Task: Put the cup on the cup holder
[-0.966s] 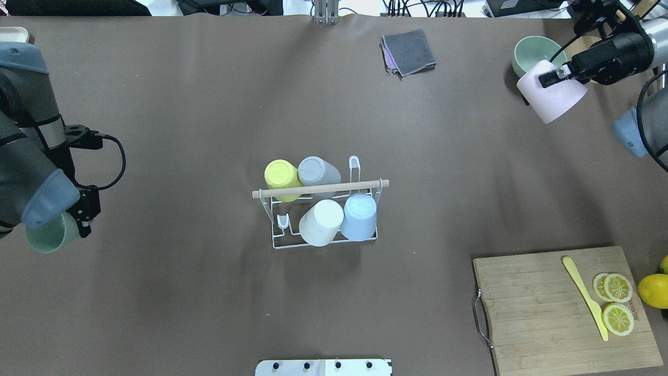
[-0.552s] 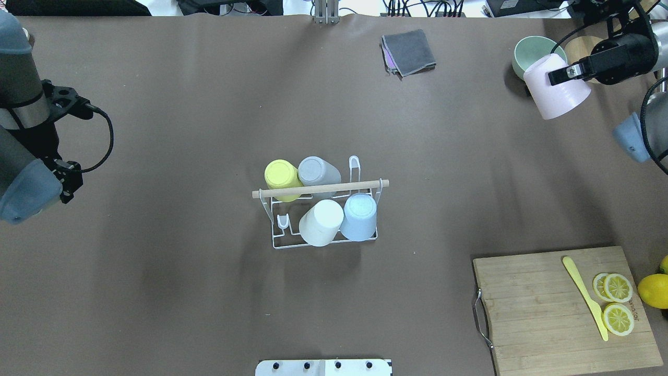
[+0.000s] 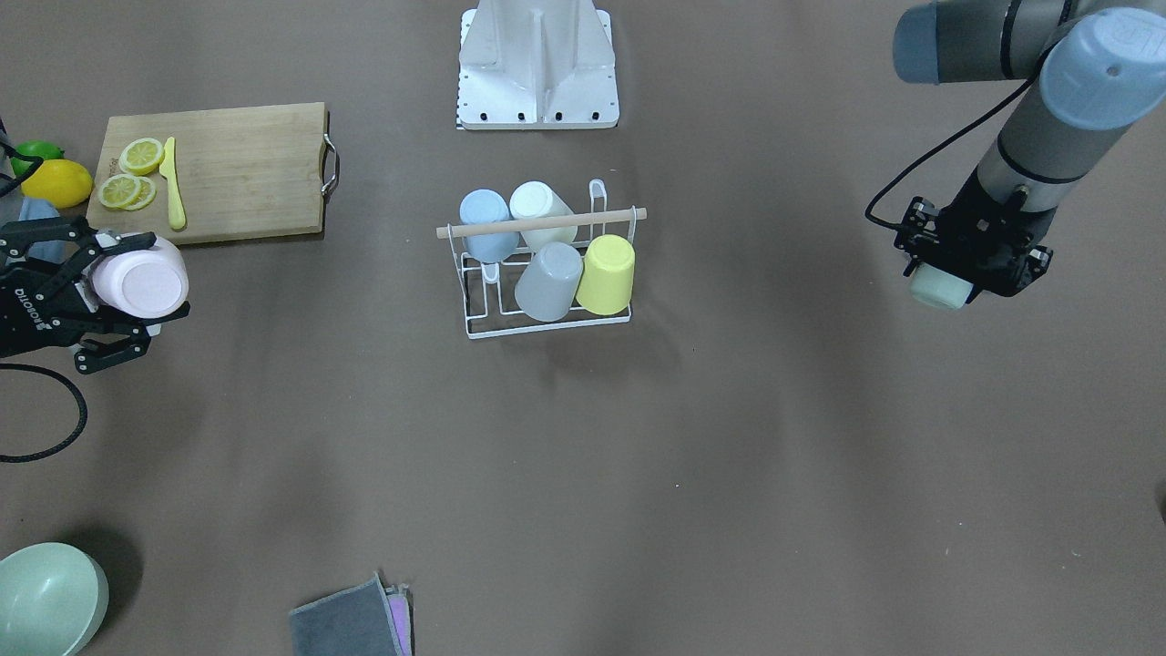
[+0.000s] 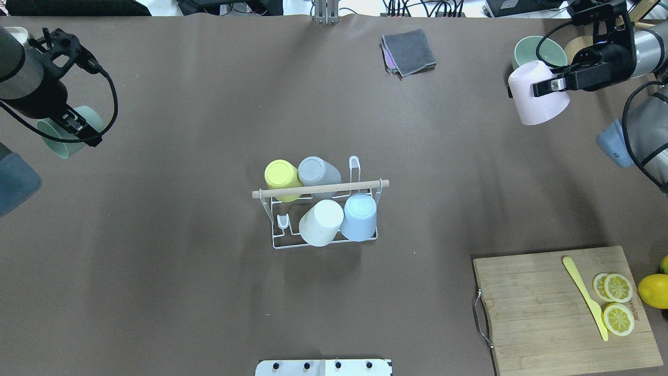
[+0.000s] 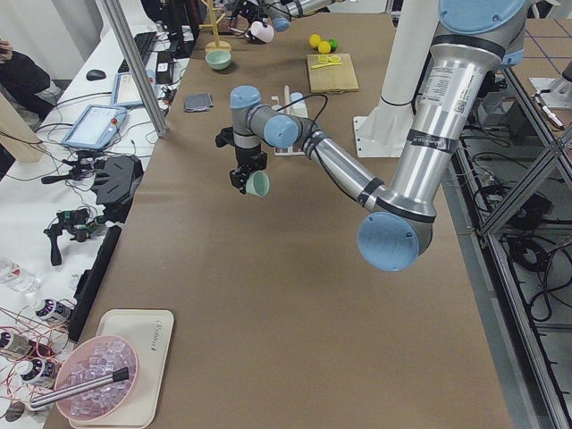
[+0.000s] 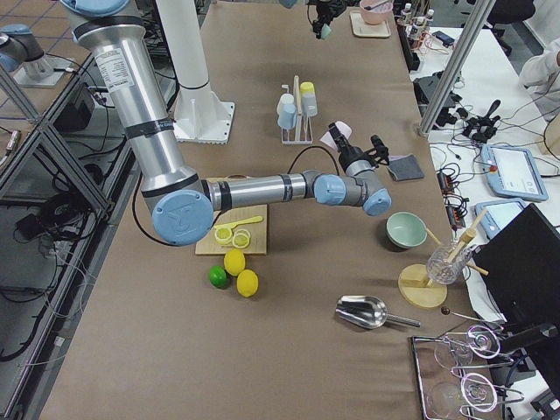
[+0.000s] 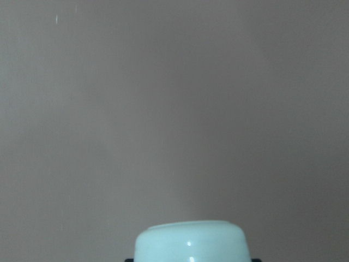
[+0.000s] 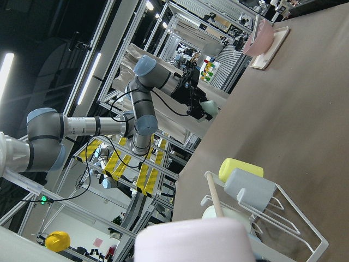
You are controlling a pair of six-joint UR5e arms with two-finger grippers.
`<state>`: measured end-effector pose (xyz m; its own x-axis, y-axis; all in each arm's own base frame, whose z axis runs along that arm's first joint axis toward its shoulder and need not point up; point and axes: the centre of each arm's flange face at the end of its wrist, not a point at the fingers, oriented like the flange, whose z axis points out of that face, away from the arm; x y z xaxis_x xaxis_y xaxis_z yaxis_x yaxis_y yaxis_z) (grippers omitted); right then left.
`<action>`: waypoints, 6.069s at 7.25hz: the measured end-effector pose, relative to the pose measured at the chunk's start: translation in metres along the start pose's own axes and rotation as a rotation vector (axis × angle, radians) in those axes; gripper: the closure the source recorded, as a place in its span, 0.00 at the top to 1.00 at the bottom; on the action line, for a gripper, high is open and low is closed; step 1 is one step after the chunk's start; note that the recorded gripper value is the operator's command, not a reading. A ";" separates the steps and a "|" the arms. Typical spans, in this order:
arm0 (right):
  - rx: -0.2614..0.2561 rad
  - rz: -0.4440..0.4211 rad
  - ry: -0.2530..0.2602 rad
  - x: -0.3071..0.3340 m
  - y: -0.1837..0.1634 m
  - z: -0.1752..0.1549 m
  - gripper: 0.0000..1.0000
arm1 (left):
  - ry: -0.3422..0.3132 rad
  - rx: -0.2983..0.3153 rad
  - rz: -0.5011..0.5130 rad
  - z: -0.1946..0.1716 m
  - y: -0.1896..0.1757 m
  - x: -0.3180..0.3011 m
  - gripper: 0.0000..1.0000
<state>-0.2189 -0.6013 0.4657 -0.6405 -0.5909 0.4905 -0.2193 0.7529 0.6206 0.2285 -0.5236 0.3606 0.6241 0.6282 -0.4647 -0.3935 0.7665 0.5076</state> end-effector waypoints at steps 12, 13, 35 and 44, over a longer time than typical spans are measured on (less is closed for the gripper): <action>0.065 -0.647 -0.210 0.039 -0.012 0.139 0.34 | 0.208 1.302 -0.141 -0.030 0.017 0.237 0.00; 0.076 -0.669 -0.217 0.044 -0.007 0.146 0.34 | 0.216 1.330 -0.191 -0.021 0.021 0.265 0.00; 0.157 -0.817 -0.378 0.096 0.029 0.322 0.38 | 0.138 1.393 -0.251 0.029 0.055 0.361 0.00; 0.139 -0.816 -0.301 0.099 0.005 0.285 0.95 | 0.091 1.449 -0.281 0.008 0.039 0.324 0.00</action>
<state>-0.4929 -0.5731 0.3429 -0.4076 -0.8730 -0.2677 -0.7682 0.1693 0.6174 0.4206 -0.2914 0.2357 0.4991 0.5330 -0.6832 0.7662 0.0967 0.6353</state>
